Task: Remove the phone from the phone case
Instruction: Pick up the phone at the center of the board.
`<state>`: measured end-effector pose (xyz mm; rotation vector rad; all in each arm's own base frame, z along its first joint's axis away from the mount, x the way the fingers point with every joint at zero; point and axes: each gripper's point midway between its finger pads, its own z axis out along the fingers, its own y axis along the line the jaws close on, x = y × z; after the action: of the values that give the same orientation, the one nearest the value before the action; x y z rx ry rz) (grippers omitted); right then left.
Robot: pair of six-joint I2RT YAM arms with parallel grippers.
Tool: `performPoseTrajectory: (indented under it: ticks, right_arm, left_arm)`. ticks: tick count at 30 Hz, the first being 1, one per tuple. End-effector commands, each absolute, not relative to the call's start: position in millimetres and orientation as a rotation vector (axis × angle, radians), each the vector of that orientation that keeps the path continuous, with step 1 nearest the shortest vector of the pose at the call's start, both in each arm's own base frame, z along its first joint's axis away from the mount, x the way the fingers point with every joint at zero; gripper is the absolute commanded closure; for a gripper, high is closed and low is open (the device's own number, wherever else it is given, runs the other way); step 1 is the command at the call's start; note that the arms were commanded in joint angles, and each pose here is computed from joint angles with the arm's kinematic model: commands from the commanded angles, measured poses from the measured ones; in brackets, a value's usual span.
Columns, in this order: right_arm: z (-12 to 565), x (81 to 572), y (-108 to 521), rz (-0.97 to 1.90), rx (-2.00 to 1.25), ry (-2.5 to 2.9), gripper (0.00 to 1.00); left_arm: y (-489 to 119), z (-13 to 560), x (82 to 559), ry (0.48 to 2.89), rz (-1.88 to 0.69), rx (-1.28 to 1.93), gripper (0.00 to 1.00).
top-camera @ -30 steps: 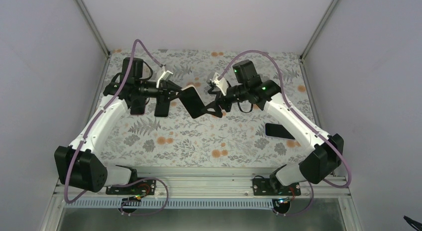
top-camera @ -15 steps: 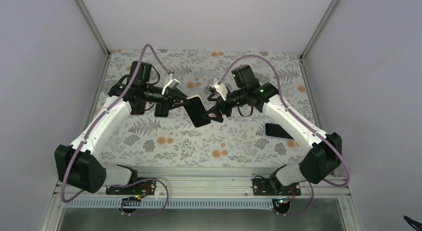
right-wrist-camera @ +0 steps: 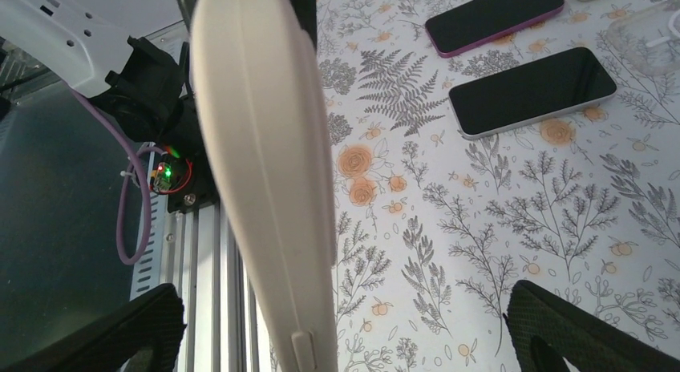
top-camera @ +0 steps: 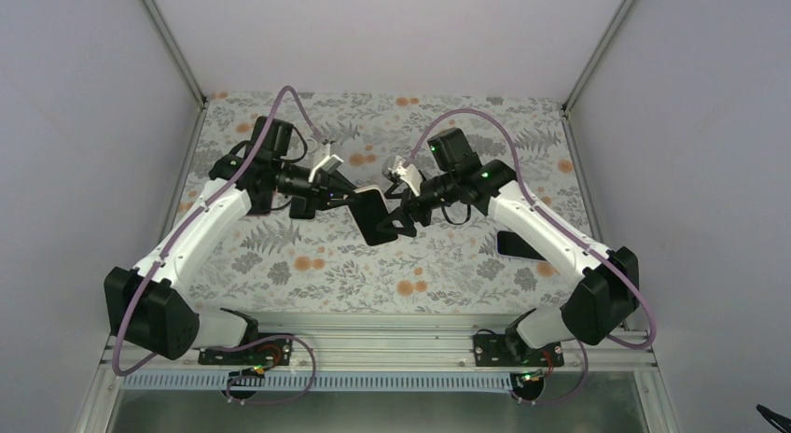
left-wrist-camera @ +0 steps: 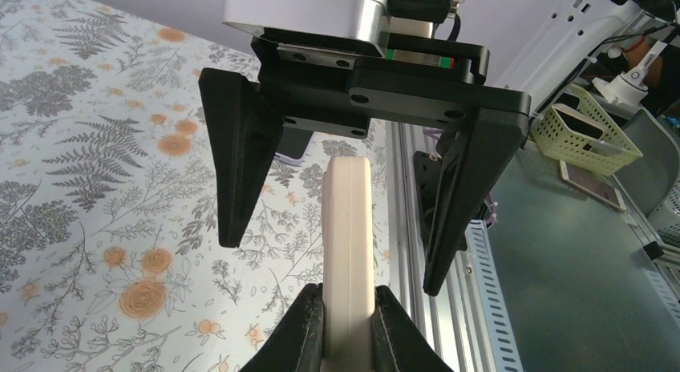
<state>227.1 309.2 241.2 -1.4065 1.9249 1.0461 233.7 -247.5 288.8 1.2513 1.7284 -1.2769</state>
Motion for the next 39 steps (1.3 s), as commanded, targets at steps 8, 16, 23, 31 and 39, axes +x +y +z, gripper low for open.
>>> performPoseTrajectory:
  ticks: [8,16,23,31,39]
  right_arm:
    - [233.8,208.8,316.7,1.093,-1.484,1.892,0.09]
    - [222.3,199.9,316.9,1.107,-1.529,1.925,0.20]
    - [224.0,194.7,318.8,1.135,-1.547,1.906,0.28]
    - [223.6,189.4,320.8,1.154,-1.571,1.901,0.36]
    - [231.7,180.6,323.5,1.237,-1.593,1.881,0.49]
  left_arm:
    - [-257.4,313.0,223.9,1.572,-1.333,1.331,0.98]
    - [-261.2,313.6,221.5,1.561,-1.354,1.347,0.98]
    - [-263.4,315.3,217.5,1.549,-1.360,1.365,0.98]
    - [-265.3,313.5,212.4,1.530,-1.382,1.383,0.98]
    - [-266.3,311.9,209.2,1.514,-1.381,1.408,0.97]
